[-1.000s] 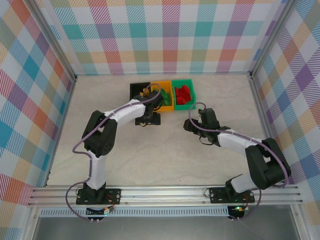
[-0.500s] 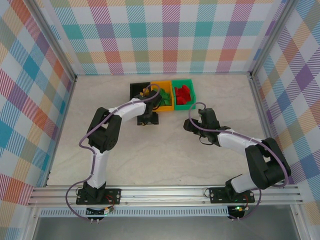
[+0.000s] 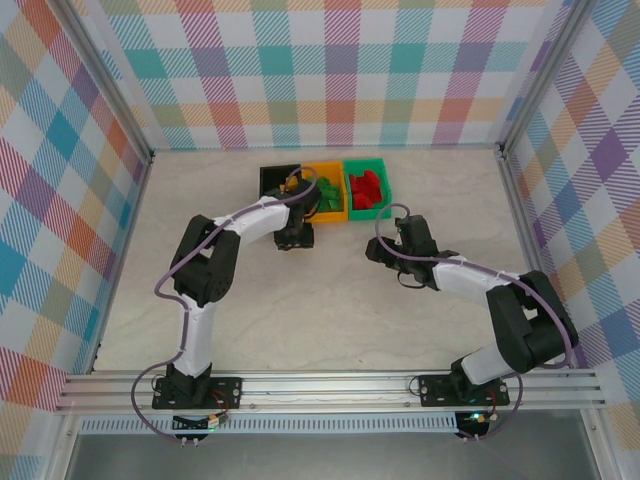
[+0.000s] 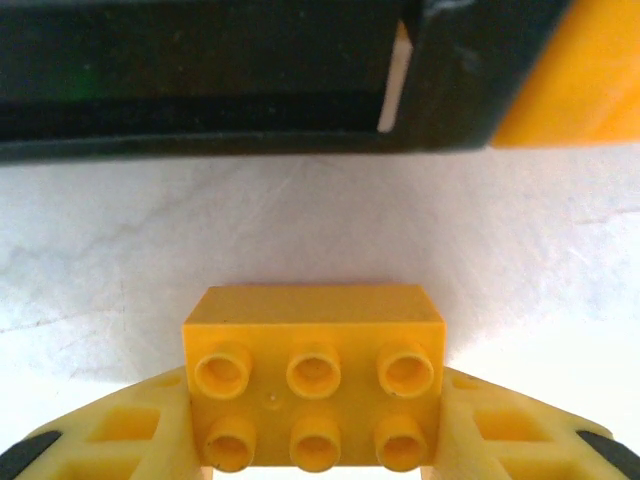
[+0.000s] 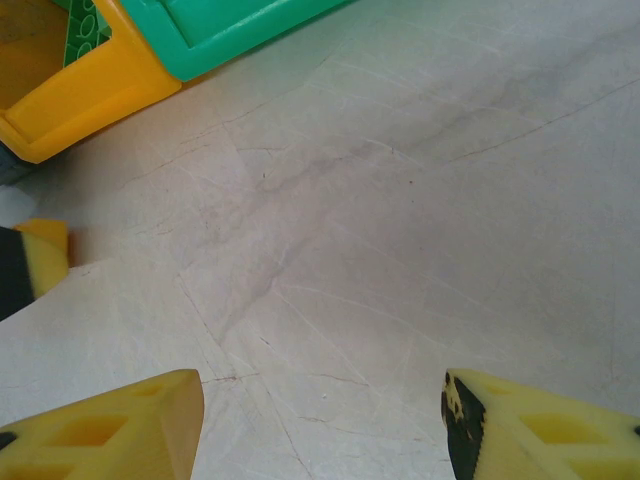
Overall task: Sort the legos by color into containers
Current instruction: Pick up the lego from the center of the table, then place the lego in the container.
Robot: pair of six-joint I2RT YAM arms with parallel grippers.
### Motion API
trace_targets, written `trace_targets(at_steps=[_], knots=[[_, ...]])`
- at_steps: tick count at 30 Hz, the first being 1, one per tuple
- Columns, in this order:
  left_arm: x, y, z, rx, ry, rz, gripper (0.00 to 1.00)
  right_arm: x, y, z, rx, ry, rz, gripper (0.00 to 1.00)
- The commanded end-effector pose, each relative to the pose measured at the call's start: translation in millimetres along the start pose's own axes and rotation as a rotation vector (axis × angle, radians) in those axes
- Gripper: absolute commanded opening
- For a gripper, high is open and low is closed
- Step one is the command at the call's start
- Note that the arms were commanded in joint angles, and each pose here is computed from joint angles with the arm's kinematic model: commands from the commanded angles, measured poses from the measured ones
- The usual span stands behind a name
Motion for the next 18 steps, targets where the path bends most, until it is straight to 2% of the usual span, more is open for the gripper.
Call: trace_targets(at_steps=[1, 6, 9, 13, 18], knots=[[-10.5, 54.8, -5.4, 0.076, 0.002, -0.111, 0.36, -6.5, -0.7, 6.6, -0.025, -0.011, -0.002, 0.65], [-28.8, 108.2, -0.8, 0.076, -0.002, -0.247, 0.36, -6.2, -1.3, 6.8, -0.029, -0.015, 0.001, 0.65], [-46.0, 122.8, 2.2, 0.06, -0.004, -0.285, 0.36, -6.1, -1.1, 7.6, -0.033, -0.014, 0.001, 0.65], [-71.4, 120.7, 3.2, 0.032, -0.02, -0.303, 0.37, -6.5, -0.3, 6.9, -0.029, -0.012, -0.002, 0.65], [-107.9, 97.1, 18.0, -0.057, -0.012, -0.318, 0.37, -7.2, 1.2, 6.8, -0.024, -0.009, -0.008, 0.65]])
Point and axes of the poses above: each hand's point on the last joint's axis, 136 mm out from that joint toward the fingers, its own y axis back along the fingers, its own z axis along the line the jaws close on, x = y × z, the point moved 6 cm from there along y, back along the fingers, and after that the axes turned 3 degrees about -y, right-handed, at the moved point
